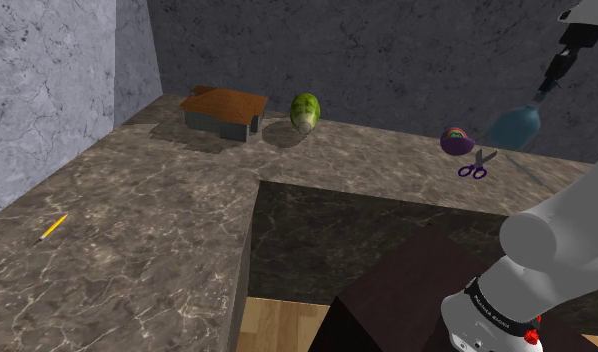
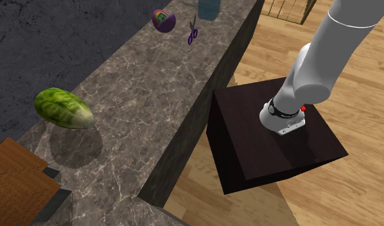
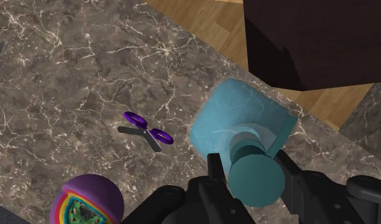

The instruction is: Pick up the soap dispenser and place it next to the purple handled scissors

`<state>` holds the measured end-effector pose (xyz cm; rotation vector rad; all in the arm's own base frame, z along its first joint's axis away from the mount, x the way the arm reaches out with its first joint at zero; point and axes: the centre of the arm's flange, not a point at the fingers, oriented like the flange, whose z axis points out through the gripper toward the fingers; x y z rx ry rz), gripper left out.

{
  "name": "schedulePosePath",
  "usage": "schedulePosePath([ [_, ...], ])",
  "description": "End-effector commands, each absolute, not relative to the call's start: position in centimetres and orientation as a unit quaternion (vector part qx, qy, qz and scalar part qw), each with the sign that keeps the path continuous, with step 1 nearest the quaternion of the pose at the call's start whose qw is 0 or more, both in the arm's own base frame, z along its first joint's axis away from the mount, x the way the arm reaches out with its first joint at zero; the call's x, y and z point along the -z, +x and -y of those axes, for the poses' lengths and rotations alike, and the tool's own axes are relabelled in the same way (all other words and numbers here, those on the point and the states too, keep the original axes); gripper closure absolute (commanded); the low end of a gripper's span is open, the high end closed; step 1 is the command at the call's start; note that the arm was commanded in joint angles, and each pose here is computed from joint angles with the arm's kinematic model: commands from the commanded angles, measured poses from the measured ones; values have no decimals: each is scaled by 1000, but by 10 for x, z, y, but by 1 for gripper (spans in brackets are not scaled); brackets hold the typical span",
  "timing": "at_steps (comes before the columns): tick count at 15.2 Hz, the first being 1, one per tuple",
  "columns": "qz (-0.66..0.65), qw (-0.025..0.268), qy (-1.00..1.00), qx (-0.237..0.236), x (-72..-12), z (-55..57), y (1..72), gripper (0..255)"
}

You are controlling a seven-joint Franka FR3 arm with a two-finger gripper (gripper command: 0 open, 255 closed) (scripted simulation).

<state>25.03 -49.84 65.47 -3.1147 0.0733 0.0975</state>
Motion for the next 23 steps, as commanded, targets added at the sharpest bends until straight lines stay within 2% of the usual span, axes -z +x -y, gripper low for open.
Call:
schedulePosePath([
  [1, -23, 12, -999, -31, -644, 497, 250, 255],
  [23, -23, 12, -999, -31, -528, 497, 250, 255],
])
